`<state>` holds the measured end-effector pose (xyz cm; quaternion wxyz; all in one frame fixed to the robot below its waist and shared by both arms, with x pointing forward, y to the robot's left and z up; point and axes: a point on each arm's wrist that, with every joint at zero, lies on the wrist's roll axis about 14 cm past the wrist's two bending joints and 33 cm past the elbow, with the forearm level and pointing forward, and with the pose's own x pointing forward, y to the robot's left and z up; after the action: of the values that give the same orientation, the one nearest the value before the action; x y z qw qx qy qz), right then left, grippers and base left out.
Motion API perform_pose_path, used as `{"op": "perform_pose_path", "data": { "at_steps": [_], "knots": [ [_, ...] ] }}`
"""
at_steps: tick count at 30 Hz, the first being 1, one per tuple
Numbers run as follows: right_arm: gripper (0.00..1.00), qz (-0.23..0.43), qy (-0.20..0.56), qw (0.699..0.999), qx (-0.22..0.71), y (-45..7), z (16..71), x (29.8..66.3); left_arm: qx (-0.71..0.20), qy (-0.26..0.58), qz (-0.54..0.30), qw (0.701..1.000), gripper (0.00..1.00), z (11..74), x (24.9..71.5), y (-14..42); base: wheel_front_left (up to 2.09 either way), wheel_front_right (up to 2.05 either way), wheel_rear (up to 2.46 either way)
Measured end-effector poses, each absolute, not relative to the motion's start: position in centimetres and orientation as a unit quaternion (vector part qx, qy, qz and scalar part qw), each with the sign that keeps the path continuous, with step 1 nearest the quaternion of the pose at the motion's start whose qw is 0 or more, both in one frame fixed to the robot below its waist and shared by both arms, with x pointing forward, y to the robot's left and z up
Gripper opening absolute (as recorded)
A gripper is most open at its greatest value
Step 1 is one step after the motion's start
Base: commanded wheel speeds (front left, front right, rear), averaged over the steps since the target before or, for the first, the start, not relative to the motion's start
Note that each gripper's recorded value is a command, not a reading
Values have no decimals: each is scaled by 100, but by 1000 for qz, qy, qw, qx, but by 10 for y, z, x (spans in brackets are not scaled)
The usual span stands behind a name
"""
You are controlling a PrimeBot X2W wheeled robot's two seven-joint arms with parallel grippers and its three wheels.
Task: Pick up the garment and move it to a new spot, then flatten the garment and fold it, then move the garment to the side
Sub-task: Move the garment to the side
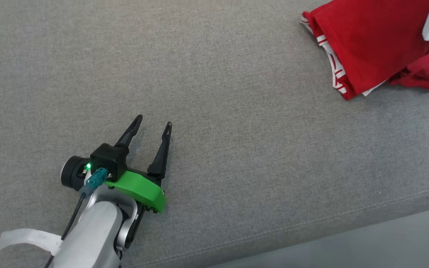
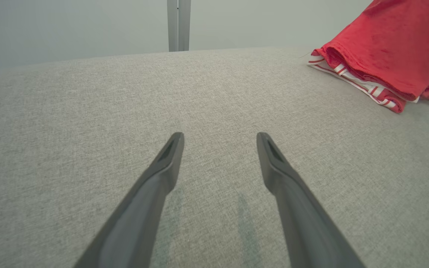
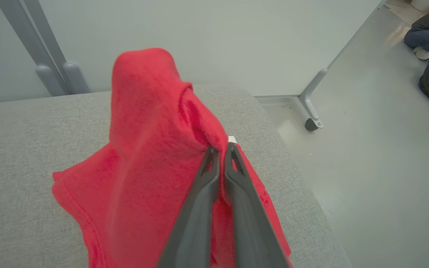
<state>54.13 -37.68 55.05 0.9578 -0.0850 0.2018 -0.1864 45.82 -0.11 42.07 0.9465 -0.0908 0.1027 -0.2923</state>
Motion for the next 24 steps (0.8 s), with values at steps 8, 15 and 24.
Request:
{"op": "perform_pose_path", "data": {
  "at_steps": [8,15,24],
  "knots": [
    [0,-229,230,938,-121,-416,538,539,-86,112,-290,946,100,413,460,6,0,0,0],
    [7,-258,261,915,-170,-443,511,528,-79,124,-285,947,100,404,459,16,0,0,0],
    [100,-252,266,908,-205,-441,477,530,-69,121,-266,954,100,400,465,31,0,0,0]
  ]
}}
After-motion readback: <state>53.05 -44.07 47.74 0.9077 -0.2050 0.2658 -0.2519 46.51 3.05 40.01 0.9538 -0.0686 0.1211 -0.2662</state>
